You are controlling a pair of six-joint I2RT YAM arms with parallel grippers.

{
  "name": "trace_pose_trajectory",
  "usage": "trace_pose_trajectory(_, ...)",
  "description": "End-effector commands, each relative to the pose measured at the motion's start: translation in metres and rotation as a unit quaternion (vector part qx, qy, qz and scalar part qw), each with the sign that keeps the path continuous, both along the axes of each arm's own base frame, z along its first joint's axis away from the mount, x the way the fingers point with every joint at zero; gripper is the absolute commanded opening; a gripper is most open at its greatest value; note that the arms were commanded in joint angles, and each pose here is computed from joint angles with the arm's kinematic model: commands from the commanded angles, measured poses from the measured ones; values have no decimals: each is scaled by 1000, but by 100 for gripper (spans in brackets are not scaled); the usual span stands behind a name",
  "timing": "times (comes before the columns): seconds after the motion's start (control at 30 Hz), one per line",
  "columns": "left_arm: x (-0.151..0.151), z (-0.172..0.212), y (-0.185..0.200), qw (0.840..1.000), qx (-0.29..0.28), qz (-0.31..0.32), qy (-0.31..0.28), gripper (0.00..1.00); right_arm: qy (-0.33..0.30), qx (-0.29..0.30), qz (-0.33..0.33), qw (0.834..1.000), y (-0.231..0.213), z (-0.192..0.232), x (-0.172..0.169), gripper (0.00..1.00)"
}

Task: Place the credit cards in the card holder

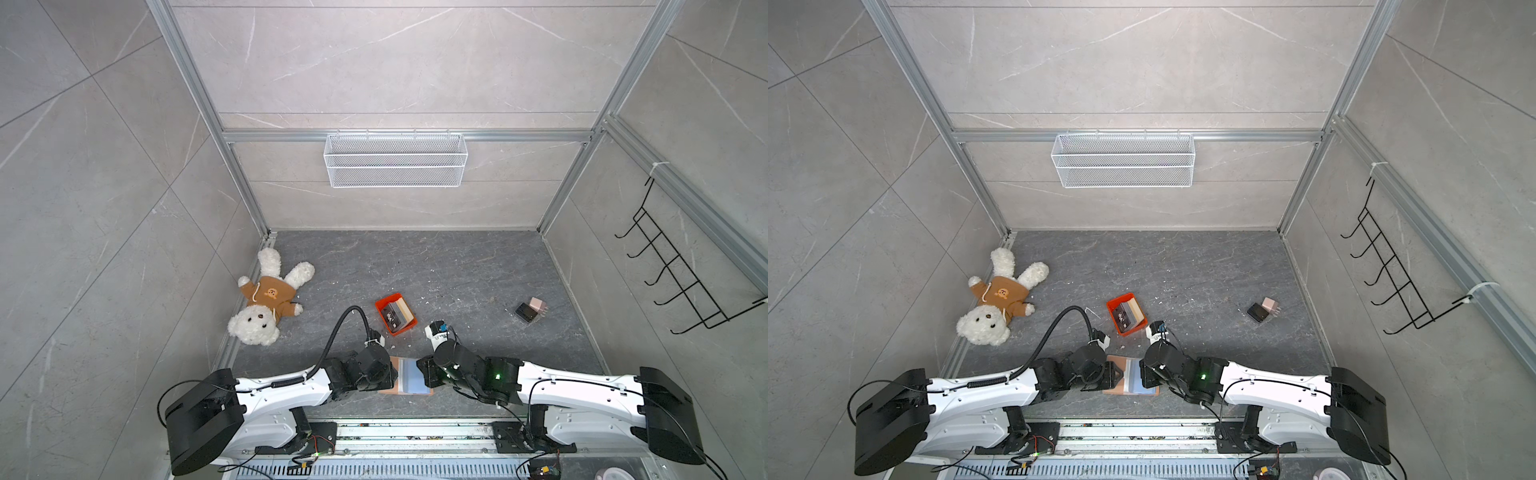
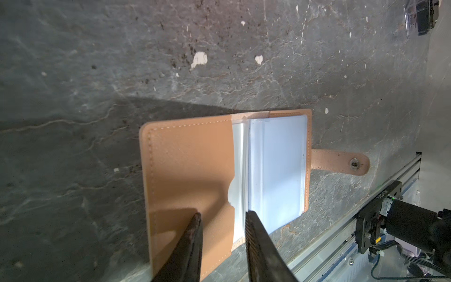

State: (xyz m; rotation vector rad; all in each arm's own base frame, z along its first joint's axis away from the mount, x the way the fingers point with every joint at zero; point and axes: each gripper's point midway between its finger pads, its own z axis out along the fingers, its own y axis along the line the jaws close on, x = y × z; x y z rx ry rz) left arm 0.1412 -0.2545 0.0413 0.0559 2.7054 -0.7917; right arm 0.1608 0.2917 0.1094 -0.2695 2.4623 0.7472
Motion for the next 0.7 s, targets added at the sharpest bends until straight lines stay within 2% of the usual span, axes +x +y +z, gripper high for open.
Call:
trace_pose_trajectory(0.0,7,12,-3,1000,-13,16,-12,32,2,-3,-21,1000,1,-8,4,13)
trace_pose_trajectory(0.23,7,18,1,999,-24,20,-17,31,28,-6,-18,999,17,-17,5,13)
trace_pose_trajectory(0.37,9,13,-4,1000,-18,13,-16,28,45,-39,-32,998,7,-36,11,10)
trace_pose_trajectory(0.5,12,13,-14,1000,-8,0,-13,27,35,-61,-23,997,4,-37,13,10)
trace_pose_trajectory(0.67,16,10,-18,1000,1,13,-3,27,57,-80,-34,995,-6,-52,9,10)
